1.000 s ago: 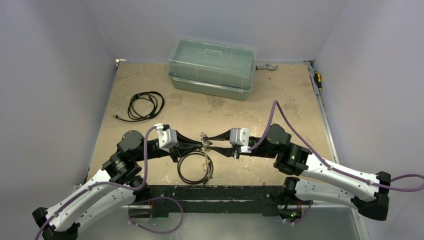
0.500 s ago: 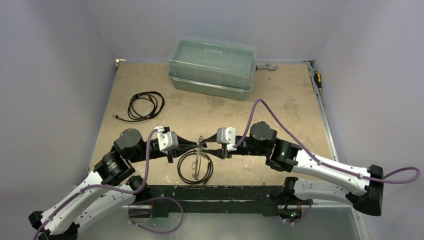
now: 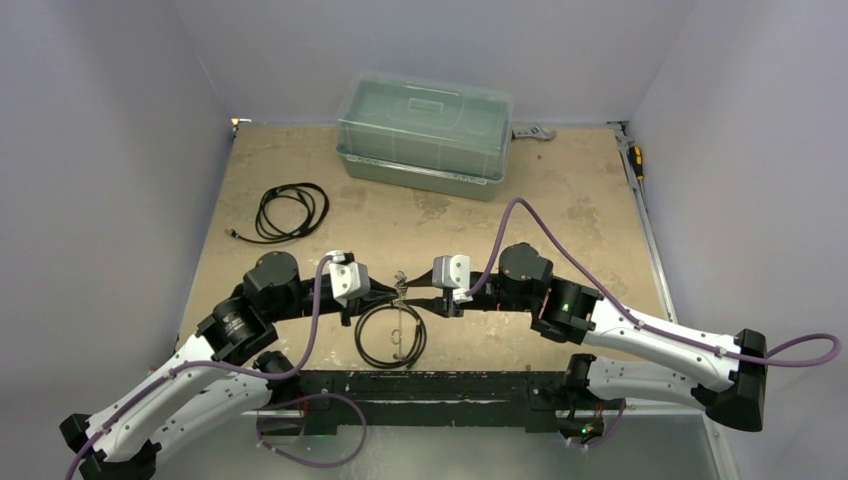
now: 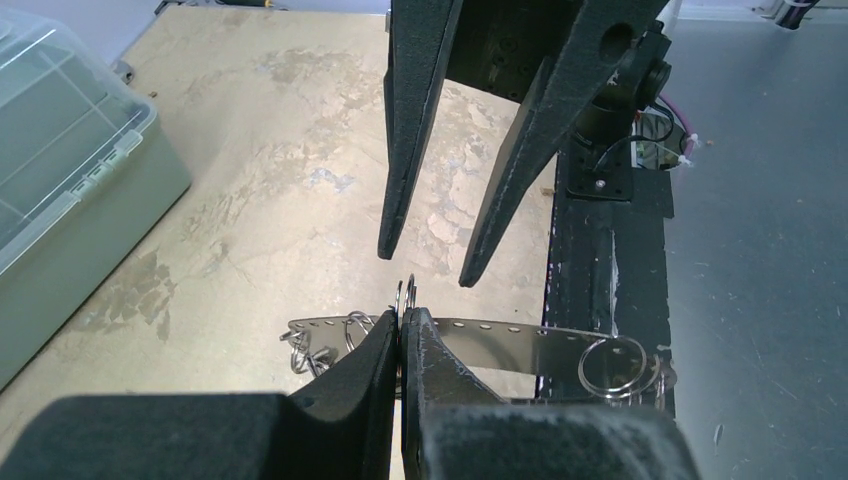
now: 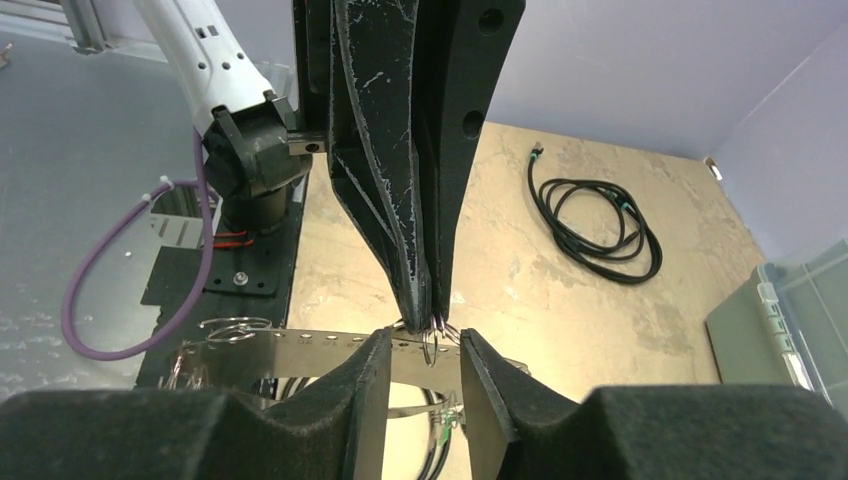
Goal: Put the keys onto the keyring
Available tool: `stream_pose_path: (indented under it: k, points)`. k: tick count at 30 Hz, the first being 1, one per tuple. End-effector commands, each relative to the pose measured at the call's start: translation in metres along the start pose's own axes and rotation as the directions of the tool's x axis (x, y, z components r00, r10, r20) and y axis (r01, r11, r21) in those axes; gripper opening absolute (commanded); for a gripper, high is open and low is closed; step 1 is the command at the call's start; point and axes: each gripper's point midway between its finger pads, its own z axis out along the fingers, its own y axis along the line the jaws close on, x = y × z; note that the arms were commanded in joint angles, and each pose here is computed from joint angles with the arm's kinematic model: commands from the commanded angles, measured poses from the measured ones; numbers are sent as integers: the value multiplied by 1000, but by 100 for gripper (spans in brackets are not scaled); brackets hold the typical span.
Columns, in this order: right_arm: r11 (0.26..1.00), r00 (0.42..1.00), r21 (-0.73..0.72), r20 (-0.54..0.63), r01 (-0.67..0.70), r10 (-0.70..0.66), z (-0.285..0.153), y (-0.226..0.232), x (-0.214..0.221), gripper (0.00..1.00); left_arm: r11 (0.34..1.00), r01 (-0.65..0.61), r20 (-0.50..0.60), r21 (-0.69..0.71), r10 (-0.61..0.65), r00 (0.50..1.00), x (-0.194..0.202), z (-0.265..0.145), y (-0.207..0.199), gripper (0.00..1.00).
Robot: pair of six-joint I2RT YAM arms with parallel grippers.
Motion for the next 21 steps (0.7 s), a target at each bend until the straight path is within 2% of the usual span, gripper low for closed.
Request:
stream_pose_path:
  k: [1, 10, 21]
  points:
    - [999, 998, 28, 56, 26, -28, -1, -9, -28, 32, 998, -53, 89, 18, 51, 995, -33, -2, -2, 0]
    - [999, 1000, 28, 16, 17, -18, 5, -11, -19, 25, 998, -48, 92, 38, 44, 995, -30, -1, -5, 0]
    - [999, 1000, 36, -12, 11, -11, 10, -14, -11, 24, 997, -57, 100, 50, 52, 994, -33, -4, -9, 0]
